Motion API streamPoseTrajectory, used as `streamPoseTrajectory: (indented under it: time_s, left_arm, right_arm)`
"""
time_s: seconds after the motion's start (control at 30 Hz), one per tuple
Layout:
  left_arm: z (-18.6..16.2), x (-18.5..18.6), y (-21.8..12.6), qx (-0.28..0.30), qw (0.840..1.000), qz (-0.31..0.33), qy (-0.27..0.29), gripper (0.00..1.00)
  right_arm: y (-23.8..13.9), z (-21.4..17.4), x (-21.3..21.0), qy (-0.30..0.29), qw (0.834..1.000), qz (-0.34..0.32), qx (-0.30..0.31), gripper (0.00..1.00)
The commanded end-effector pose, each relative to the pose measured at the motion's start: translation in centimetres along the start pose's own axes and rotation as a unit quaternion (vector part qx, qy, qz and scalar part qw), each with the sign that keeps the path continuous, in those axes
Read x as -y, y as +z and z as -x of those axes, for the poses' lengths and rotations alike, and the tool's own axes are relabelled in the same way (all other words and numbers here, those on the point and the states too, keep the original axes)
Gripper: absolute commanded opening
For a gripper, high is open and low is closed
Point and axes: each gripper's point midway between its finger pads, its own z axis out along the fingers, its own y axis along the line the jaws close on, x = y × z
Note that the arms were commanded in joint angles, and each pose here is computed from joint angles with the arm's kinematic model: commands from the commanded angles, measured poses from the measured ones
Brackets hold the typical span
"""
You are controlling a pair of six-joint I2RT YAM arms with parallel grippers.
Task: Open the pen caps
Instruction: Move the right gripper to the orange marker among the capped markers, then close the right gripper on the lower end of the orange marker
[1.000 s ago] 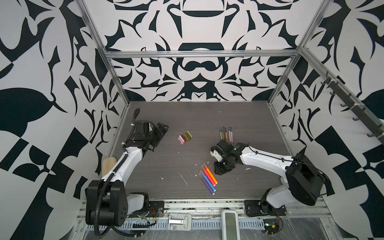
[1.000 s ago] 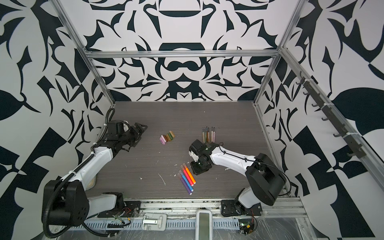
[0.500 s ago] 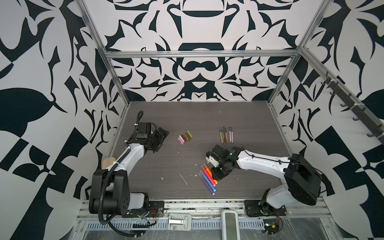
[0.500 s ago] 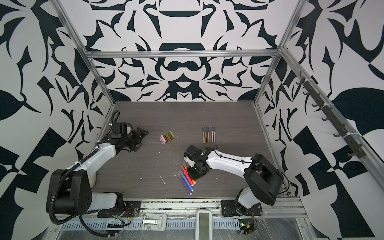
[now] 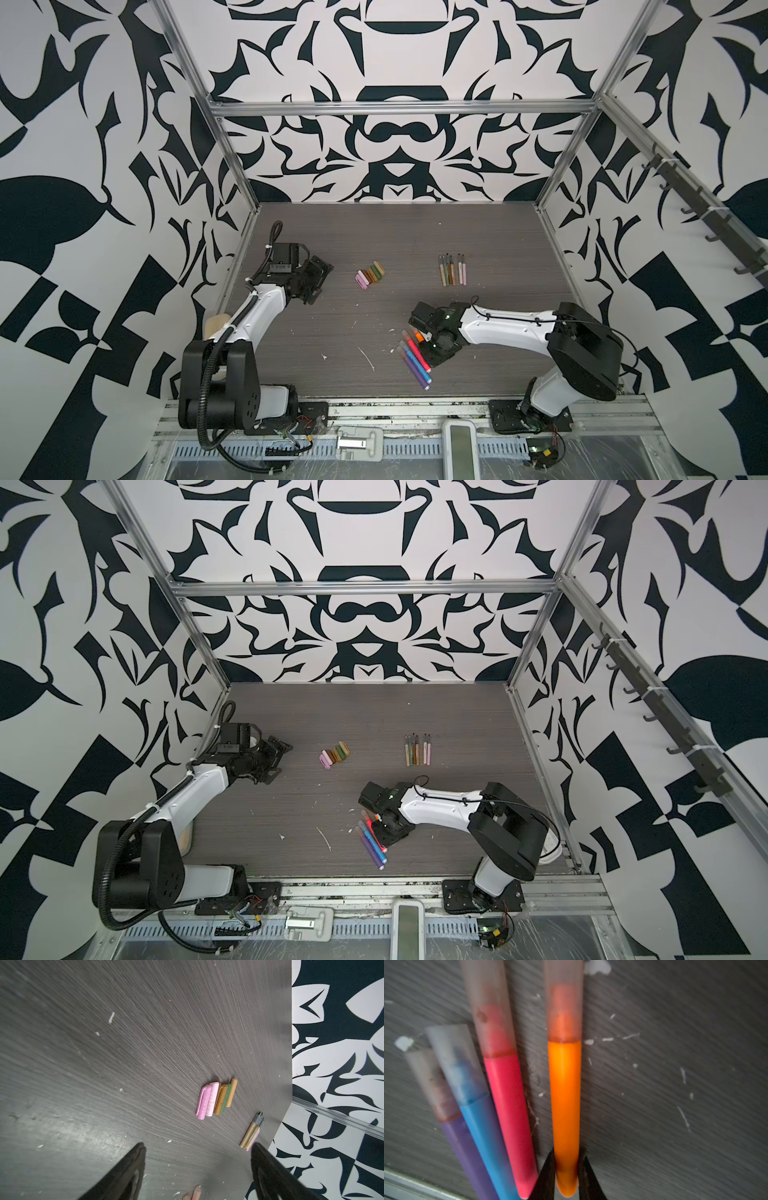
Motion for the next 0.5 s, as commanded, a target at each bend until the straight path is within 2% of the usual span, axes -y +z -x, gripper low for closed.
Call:
streamPoseTrajectory:
  time_s: [0.0,0.17,0.27,0.37,0.47]
  left_arm:
    - [0.1,0.4,-1.0,0.004,1.000,0.004,-0.026,0.82]
    - [-2.1,2.0,0.1,-0.054,0.998,-0.010,-0.017,0.77]
    - [-3.8,3.3,1.3,-0.095,0.995,-0.007,0.002,0.74]
    - [-5.6,5.1,2.4,-0.122,0.992,0.000,0.037,0.74]
    - [-7.2,6.5,3.6,-0.150,0.986,0.010,0.065,0.75]
  right_arm:
    - [1.6,1.5,0.5,0.001,1.000,-0.024,0.014,0.16]
    - [-1.8,4.6,0.4,-0.016,0.999,-0.017,0.040,0.09]
    - [-4.4,7.1,-0.4,-0.019,0.997,0.053,0.052,0.07]
    - [-6.9,9.2,-1.3,-0.015,0.988,0.141,0.053,0.06]
    - [-8.7,10.5,-1.6,-0.018,0.983,0.181,0.041,0.06]
